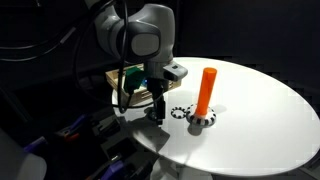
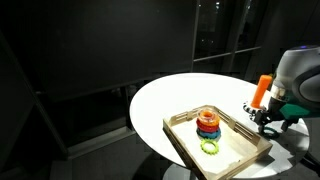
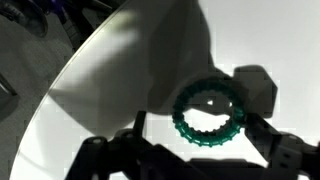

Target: Pick up the green ring on the table and drop it in the wooden tray on top of the light green ring

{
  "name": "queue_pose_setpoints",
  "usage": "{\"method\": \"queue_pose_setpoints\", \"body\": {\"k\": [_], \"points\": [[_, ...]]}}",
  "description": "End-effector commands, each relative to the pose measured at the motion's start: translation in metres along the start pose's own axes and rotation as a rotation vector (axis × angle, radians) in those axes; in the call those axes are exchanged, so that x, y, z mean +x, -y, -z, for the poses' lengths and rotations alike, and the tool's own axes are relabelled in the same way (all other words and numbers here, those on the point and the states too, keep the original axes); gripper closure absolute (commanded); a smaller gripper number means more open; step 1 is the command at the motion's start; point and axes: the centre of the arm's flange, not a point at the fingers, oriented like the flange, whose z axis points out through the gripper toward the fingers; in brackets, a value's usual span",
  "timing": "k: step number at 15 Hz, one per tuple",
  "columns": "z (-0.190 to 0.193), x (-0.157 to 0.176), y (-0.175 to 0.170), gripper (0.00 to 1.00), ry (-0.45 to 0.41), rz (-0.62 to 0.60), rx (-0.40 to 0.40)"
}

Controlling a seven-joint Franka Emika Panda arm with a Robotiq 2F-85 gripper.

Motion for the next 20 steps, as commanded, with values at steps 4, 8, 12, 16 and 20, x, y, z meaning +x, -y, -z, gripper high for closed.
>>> {"method": "queue_pose_setpoints", "body": {"k": [4,8,12,16,20], "points": [[-0.005,0.003,0.000,0.26,-0.019,-0.041,0.013],[-0.001,0.005,0.000,0.50,-0.025,-0.069,0.031],[0.026,0.010,-0.005,0.57,-0.018,-0.097,0.061],[0.057,0.012,-0.004,0.58,-0.004,-0.112,0.096],[0.089,0.009,0.009,0.58,0.044,-0.099,0.160]]}}
